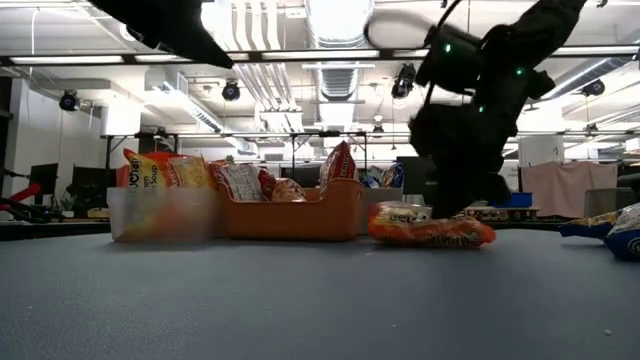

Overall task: Sort Maruchan noodles
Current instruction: Put the orange noodle pack into the transparent bin

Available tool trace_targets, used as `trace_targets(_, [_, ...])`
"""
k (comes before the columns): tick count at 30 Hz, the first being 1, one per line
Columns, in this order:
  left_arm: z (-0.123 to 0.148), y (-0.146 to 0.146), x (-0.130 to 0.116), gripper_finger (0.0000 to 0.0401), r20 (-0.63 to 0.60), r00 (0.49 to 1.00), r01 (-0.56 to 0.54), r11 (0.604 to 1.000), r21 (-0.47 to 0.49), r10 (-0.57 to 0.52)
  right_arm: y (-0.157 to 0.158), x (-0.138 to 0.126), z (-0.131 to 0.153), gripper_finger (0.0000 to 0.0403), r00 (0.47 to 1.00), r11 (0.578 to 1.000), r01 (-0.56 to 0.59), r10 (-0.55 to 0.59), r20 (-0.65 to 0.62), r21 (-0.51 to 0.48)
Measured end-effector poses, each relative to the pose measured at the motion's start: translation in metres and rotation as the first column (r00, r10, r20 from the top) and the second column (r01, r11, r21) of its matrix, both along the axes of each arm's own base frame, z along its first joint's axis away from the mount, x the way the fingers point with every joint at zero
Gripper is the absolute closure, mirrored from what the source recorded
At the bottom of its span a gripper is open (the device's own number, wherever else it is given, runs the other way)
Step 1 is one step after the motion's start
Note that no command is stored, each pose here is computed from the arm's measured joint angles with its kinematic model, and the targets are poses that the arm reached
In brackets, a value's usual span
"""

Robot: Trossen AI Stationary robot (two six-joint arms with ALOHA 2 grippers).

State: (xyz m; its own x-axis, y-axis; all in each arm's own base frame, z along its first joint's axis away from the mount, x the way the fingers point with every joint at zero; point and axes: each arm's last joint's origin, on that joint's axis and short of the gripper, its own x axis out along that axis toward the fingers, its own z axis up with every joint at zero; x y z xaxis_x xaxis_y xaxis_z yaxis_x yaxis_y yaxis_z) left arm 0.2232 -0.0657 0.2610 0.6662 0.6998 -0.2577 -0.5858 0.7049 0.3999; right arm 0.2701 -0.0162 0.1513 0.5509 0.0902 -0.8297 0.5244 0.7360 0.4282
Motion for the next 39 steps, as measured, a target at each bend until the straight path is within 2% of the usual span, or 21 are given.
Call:
trace_targets(2, [0.001, -0.002, 0.003, 0.0246, 0.022, 0.999, 0.050, 0.998, -0.046, -0.049, 0.011, 0.009, 0.006, 0.0394, 0.987, 0.992, -0.127, 0.125, 0.103, 0.015])
trace_targets(4, [0.002, -0.005, 0.006, 0.0246, 0.039, 0.993, 0.115, 0.989, -0.096, -0.112, 0.022, 0.019, 0.018, 0.0394, 0.949, 0.971, -0.238, 0.239, 0.204, -0.031])
trace_targets(7, [0.001, -0.010, 0.013, 0.0246, 0.064, 0.972, 0.235, 0.956, -0.177, -0.228, 0.036, 0.026, 0.031, 0.0394, 0.904, 0.931, -0.350, 0.365, 0.223, -0.105])
trace_targets(11, [-0.006, -0.021, 0.023, 0.0248, 0.084, 0.930, 0.368, 0.895, -0.253, -0.359, 0.052, 0.028, 0.046, 0.0394, 0.882, 0.904, -0.412, 0.428, 0.199, -0.116])
trace_targets(14, [-0.014, -0.030, 0.031, 0.0253, 0.088, 0.903, 0.428, 0.860, -0.279, -0.421, 0.068, 0.023, 0.047, 0.0394, 0.881, 0.894, -0.442, 0.449, 0.150, -0.079])
trace_targets(18, [-0.026, -0.041, 0.044, 0.0259, 0.076, 0.888, 0.451, 0.830, -0.328, -0.453, 0.090, 0.012, 0.042, 0.0394, 0.865, 0.874, -0.485, 0.485, 0.126, -0.036])
trace_targets(21, [-0.038, -0.049, 0.057, 0.0264, 0.056, 0.891, 0.438, 0.818, -0.374, -0.451, 0.101, 0.006, 0.036, 0.0394, 0.882, 0.887, -0.461, 0.461, 0.093, -0.026])
trace_targets(28, [-0.073, -0.069, 0.094, 0.0277, -0.038, 0.885, 0.419, 0.830, -0.367, -0.464, 0.105, -0.001, 0.028, 0.0394, 0.945, 0.941, -0.318, 0.325, 0.045, -0.116])
trace_targets(34, [-0.093, -0.071, 0.124, 0.0290, -0.111, 0.890, 0.392, 0.868, -0.306, -0.441, 0.102, -0.002, 0.027, 0.0394, 0.957, 0.949, -0.284, 0.290, 0.019, -0.135])
trace_targets(39, [-0.109, -0.059, 0.138, 0.0303, -0.152, 0.923, 0.306, 0.913, -0.270, -0.354, 0.100, -0.004, 0.025, 0.0392, 0.967, 0.957, -0.255, 0.255, -0.012, -0.137])
